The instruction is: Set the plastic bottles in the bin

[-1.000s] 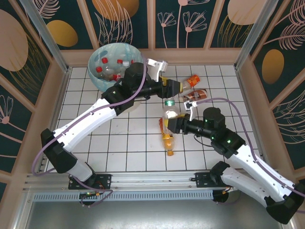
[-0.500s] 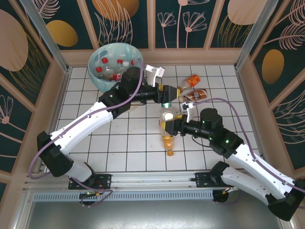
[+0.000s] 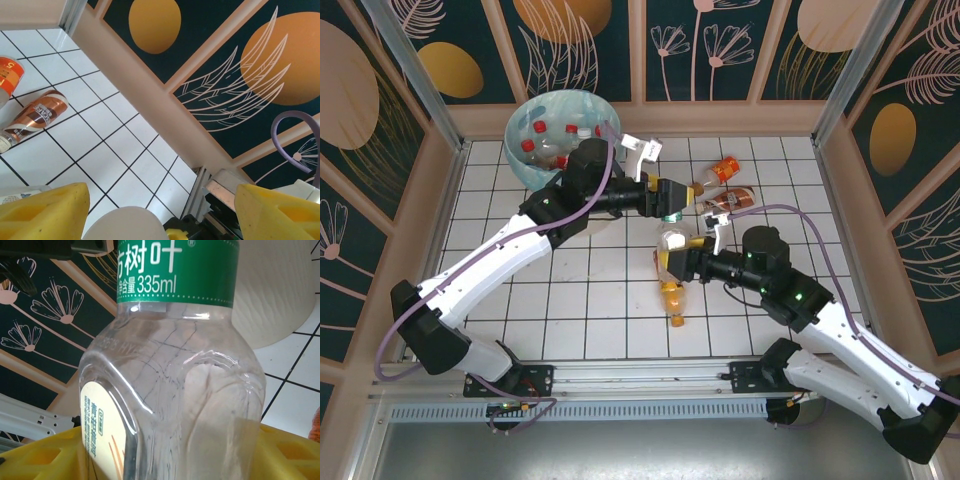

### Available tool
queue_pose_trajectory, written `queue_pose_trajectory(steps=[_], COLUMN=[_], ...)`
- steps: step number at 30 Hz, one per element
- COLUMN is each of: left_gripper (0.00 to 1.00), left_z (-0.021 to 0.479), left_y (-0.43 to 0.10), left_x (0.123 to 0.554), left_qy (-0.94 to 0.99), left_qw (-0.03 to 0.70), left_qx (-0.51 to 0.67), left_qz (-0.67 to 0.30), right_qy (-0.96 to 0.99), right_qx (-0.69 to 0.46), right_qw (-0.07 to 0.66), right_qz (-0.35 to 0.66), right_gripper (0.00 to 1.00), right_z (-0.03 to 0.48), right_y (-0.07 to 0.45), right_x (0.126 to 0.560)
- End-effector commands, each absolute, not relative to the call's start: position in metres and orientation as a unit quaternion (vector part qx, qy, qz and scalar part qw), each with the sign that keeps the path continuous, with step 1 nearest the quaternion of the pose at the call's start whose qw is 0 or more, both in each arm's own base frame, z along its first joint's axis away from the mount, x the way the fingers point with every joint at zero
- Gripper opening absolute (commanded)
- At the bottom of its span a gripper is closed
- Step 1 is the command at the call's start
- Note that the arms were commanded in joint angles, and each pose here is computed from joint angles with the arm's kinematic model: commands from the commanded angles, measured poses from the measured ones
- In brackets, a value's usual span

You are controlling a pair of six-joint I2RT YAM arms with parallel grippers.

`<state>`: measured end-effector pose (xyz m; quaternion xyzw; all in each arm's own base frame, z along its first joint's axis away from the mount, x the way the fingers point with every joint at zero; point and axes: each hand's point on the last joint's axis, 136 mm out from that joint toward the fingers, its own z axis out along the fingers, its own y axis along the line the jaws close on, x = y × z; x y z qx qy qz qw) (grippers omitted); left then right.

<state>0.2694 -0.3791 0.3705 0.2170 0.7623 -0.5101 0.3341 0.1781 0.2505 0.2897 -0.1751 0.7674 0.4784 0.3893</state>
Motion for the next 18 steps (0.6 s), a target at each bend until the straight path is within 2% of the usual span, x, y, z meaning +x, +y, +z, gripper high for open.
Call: queue_pose_trajectory(steps=[1,7,15,18], left_gripper=[0.77,0.73,0.45,0.34], left_z=[0.368,0.370,0.374,0.380], left_y=[-0.372,-0.374,-0.376,-0.373], left_x=[0.265,0.263,0.259,0.262], left_qy=[0.767,0.760,0.751,0.749], left_qw=[0.331,0.321,0.316,0.331], left_qx=[0.218,0.217,0.225,0.218], left_qz=[-0.504,-0.522,-0.535,-0.530], right_qy=[0.726,0.725,0.724,0.724], right_qx=[-0.183,-0.185,-0.184,-0.179], right_qw=[0.438,0.441,0.444,0.450], right_qz=[0.498,0.496,0.495,0.492], right_gripper=[0.48,0.48,0.48,0.52], right_z=[0.330,0.332,0.332,0.333], right_y=[0.250,0.249,0.249,0.248], right_x=[0.178,0.178,0.179,0.181])
